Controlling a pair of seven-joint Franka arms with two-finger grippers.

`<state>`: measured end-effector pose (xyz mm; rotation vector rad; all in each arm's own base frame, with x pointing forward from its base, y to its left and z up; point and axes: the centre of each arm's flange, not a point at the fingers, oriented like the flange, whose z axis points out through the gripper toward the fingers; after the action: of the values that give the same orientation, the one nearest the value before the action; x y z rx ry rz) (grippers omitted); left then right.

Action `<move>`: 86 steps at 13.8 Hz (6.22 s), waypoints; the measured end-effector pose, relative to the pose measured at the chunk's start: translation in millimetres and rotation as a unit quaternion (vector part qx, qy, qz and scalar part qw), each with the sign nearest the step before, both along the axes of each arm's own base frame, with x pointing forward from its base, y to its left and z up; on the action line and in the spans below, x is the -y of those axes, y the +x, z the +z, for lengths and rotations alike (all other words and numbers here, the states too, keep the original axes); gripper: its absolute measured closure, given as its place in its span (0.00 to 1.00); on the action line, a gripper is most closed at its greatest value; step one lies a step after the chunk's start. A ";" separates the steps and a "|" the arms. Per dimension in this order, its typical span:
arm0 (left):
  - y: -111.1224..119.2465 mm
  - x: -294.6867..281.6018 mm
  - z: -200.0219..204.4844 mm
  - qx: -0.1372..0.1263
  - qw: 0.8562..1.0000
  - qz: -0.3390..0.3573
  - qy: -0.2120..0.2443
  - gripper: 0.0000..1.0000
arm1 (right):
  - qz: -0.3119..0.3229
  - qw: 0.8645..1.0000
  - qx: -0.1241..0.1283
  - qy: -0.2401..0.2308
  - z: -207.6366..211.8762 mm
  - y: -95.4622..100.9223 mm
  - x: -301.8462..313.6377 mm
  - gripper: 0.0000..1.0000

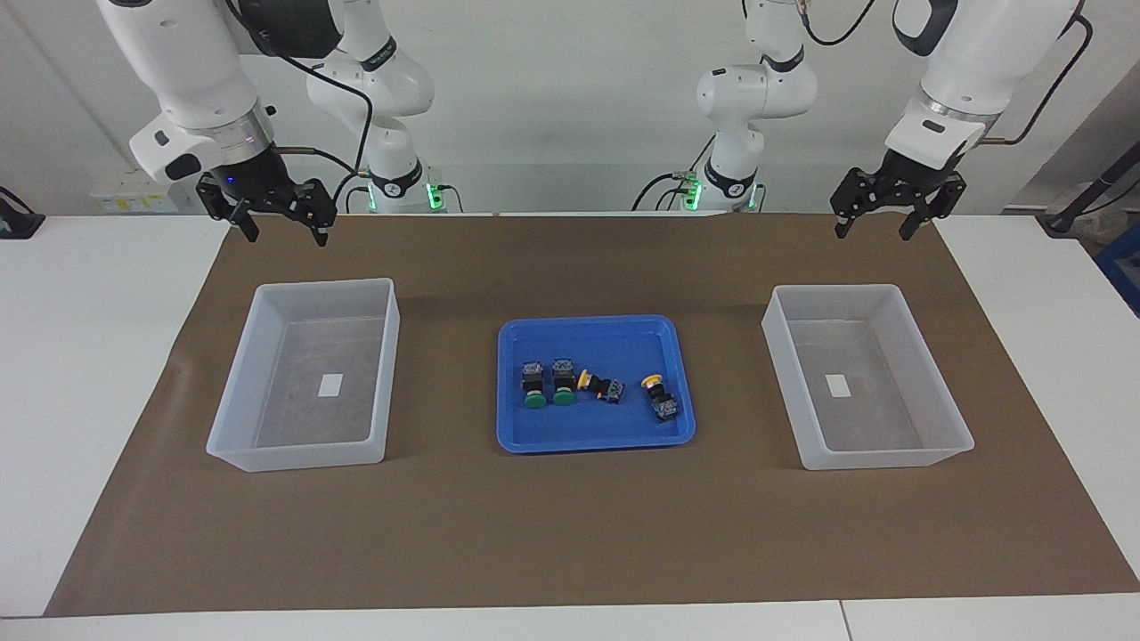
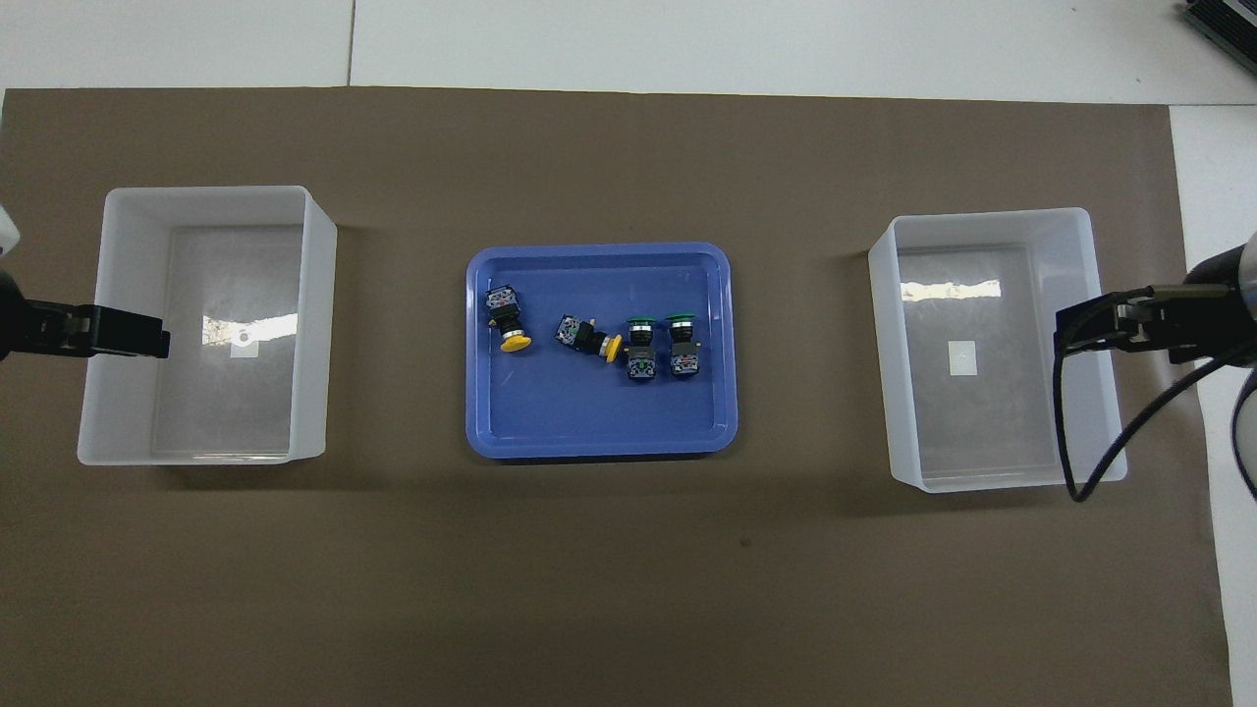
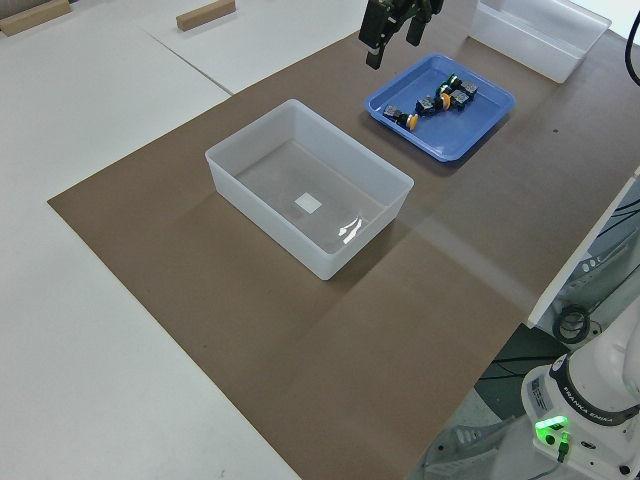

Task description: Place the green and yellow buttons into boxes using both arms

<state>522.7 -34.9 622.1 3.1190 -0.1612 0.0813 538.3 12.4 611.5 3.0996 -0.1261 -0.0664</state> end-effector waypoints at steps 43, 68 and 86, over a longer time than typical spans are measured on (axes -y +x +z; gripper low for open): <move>36.9 253.5 -293.1 0.054 0.968 0.241 -0.035 0.00 | 0.033 0.992 0.109 0.062 -198.4 35.1 -213.8 0.00; 28.0 278.5 -312.9 0.052 0.967 0.244 -0.039 0.58 | 0.088 0.988 0.103 0.068 -305.9 12.0 -293.8 0.03; 87.3 205.1 -199.2 0.044 0.970 0.240 -0.022 0.58 | 0.030 0.991 0.108 0.074 -296.8 12.3 -293.2 0.37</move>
<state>610.0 -239.9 422.9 3.0326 0.5879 0.2229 550.6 305.6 314.7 3.2476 -0.0344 0.2750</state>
